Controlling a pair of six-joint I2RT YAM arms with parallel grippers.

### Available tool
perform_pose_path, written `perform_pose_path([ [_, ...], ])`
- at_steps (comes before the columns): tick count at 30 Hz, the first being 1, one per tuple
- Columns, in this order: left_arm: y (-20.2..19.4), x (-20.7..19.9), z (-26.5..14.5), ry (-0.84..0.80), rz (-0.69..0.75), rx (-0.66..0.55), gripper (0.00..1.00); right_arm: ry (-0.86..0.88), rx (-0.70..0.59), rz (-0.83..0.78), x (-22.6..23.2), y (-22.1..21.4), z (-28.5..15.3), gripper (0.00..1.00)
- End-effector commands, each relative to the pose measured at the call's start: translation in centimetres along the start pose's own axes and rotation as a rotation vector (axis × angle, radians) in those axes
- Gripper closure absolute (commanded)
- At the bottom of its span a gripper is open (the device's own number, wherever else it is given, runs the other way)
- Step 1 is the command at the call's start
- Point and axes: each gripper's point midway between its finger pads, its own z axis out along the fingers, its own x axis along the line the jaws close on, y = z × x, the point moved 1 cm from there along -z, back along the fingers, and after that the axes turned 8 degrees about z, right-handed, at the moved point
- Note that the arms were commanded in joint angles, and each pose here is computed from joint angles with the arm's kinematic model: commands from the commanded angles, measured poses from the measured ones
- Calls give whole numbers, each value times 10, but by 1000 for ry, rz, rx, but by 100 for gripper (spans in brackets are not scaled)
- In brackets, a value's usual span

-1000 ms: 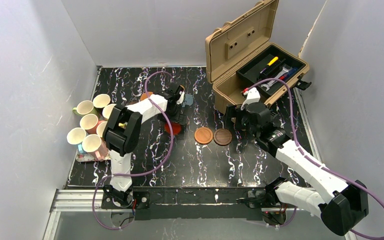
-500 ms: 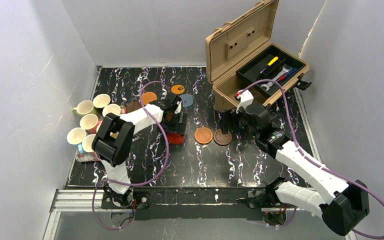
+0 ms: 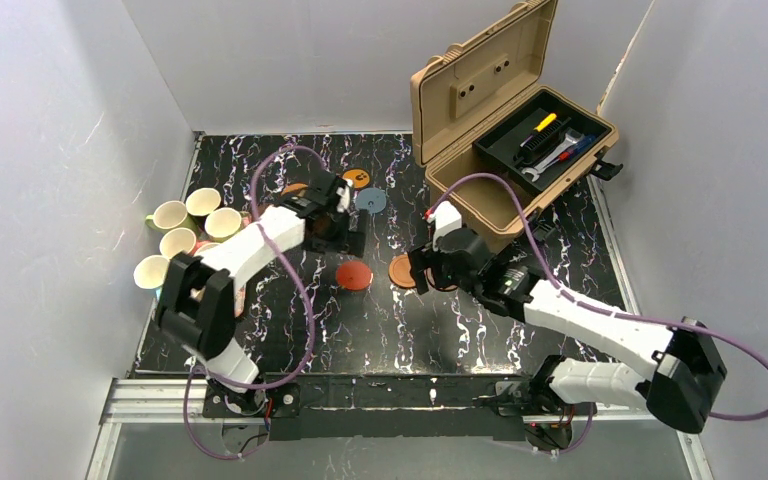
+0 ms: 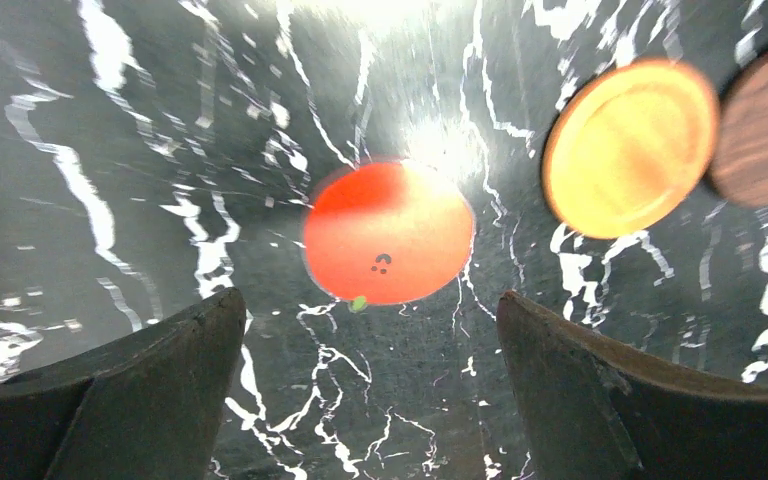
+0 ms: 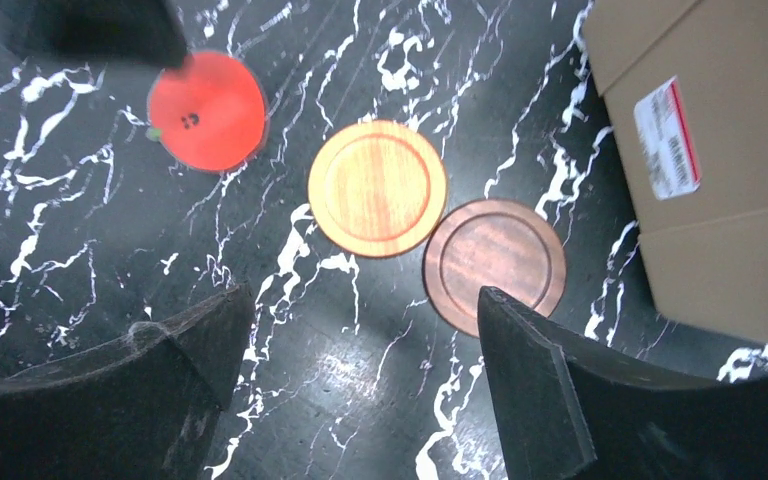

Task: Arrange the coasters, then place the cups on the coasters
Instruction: Move the coaster to the center of the board.

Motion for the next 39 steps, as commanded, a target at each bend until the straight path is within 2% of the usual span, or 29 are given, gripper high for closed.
perform_pose_path([
  [1, 33, 31, -50, 46, -78, -204, 5, -119, -25, 69, 1, 2, 6, 11],
  [4, 31, 48, -60, 64, -140, -270, 4, -108, 3, 70, 16, -10, 17, 15],
  [11, 26, 63, -74, 129, -135, -397, 4, -142, 96, 151, 35, -42, 52, 22],
  [15, 27, 58, -71, 99, -139, -375, 4, -190, 151, 150, 35, -61, 68, 19],
  [24, 30, 57, -79, 99, -123, -387, 4, -306, 233, 123, 23, -91, 89, 22],
  [33, 32, 61, -85, 126, -108, -398, 4, -414, 261, 124, 11, -100, 99, 33],
  [39, 32, 62, -87, 129, -105, -403, 4, -458, 233, 125, 0, -92, 100, 35],
])
